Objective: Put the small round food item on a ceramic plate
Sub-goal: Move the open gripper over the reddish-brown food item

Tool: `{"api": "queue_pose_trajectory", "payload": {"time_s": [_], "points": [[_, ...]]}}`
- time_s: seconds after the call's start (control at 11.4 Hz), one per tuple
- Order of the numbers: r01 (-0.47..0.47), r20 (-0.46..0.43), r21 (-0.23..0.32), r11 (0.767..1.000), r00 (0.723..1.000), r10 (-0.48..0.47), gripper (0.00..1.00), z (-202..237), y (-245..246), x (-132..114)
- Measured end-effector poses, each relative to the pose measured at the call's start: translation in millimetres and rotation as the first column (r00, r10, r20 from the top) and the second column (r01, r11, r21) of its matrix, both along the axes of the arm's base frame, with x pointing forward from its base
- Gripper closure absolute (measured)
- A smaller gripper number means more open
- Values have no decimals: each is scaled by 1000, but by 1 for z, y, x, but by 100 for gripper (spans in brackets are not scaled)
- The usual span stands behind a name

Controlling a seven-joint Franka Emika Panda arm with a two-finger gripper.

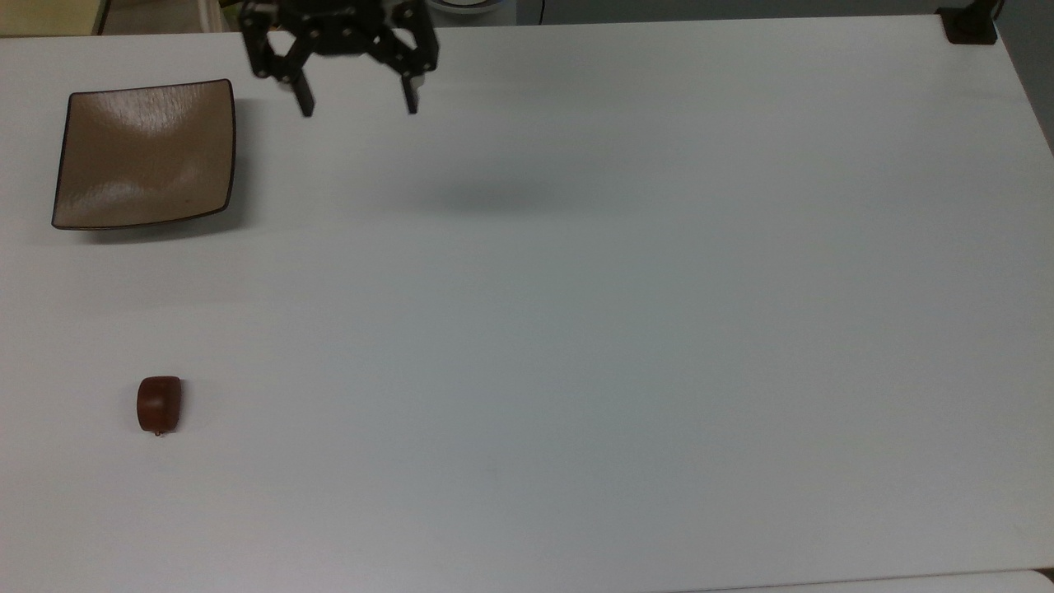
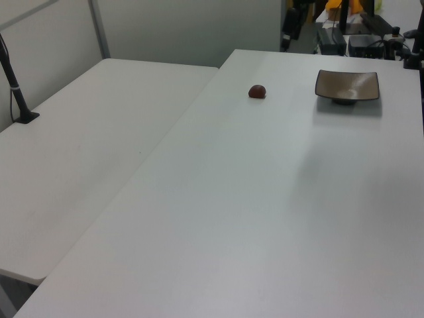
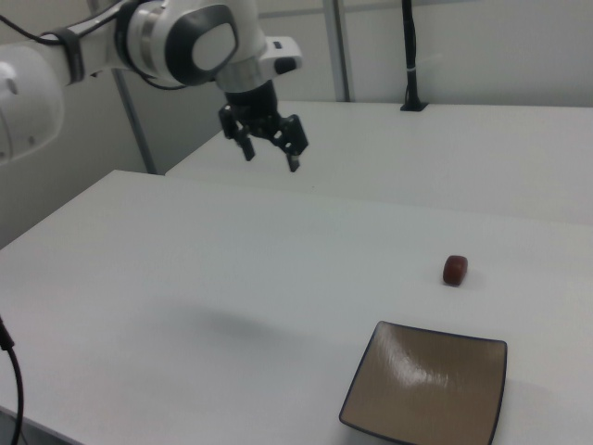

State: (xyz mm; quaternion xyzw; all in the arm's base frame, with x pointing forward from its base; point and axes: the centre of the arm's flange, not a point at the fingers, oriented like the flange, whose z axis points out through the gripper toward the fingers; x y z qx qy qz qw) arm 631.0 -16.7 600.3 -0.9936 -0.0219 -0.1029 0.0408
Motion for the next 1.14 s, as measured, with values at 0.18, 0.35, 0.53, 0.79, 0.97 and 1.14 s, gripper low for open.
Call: {"api": "queue_pose_trajectory", "payload": {"time_s": [0.18,0.35,0.53,0.79,0.97,1.14], "points": [[44,64,-9,999,997,-43,0,-7,-24,23],[90,108,-17,996,990,-87,0,-18,-53,40],[126,160,-28,992,980,-120,0,-30,-80,60],[142,211,-52,988,969,-128,0,-62,-116,80],[148,237,-62,987,963,-130,0,-82,-133,91],[163,263,-71,984,955,-140,0,-104,-147,105]]}}
